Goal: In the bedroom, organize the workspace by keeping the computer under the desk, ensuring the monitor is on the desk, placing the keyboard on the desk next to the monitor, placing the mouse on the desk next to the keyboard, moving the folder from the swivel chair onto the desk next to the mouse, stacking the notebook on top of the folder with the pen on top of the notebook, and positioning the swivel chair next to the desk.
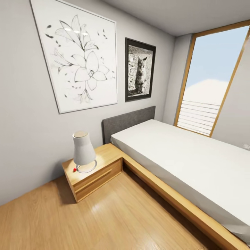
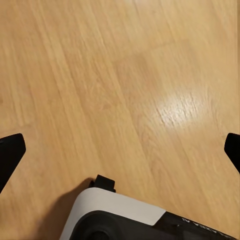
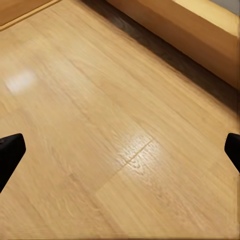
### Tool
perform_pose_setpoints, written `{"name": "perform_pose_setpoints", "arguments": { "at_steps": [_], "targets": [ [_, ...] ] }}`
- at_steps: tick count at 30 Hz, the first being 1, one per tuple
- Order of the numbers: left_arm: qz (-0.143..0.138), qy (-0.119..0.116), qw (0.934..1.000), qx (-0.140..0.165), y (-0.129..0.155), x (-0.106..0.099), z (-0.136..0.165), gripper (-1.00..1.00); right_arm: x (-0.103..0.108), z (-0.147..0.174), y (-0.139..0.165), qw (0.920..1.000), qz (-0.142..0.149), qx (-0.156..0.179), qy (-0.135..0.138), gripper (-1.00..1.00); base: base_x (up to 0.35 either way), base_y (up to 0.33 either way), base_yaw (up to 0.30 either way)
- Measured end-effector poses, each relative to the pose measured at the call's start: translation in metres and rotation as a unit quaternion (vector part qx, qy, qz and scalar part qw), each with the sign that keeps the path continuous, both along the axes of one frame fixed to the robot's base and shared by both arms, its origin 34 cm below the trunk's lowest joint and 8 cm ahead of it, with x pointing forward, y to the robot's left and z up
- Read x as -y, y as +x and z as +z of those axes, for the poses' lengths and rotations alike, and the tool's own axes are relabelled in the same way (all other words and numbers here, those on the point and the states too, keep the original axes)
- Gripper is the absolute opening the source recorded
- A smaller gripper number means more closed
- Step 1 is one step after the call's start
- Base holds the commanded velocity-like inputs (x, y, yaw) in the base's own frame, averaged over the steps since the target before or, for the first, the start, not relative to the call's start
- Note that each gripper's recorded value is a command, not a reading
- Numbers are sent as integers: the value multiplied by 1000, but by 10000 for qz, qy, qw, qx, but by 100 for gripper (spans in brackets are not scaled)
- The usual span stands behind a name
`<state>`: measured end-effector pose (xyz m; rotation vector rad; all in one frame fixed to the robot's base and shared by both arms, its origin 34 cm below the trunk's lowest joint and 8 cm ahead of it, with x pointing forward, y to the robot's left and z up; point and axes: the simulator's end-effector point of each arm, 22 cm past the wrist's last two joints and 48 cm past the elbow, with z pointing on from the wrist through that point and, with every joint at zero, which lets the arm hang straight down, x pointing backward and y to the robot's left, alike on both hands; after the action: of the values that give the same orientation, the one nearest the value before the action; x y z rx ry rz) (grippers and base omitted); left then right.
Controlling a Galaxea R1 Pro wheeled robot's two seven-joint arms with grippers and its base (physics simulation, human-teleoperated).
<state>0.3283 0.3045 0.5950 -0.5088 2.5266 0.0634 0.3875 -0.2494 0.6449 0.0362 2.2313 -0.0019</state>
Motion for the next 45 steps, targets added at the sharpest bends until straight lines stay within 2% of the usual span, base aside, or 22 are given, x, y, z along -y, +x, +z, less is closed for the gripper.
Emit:
{"name": "perform_pose_setpoints", "arguments": {
  "at_steps": [27, 32, 37, 45],
  "targets": [
    [-31, -9, 9998, -175, -12, 1, -7, 100, 5, -8, -10, 9999, -16, -165, -32, 100, 0, 1, -178],
    [-100, -11, 9998, -175, -12, 4, -7, 100, 5, -8, -10, 9999, -21, -161, -35, 100, 0, 196, -278],
    [-503, 44, 9987, -108, -8, 15, -5, 100, 7, -9, -12, 9999, -20, -159, -49, 100, 0, 240, -297],
    [-550, 65, 9984, -99, -7, 15, -5, 100, 8, -9, -13, 9998, -21, -168, -53, 100, 0, 42, -300]
  ]
}}
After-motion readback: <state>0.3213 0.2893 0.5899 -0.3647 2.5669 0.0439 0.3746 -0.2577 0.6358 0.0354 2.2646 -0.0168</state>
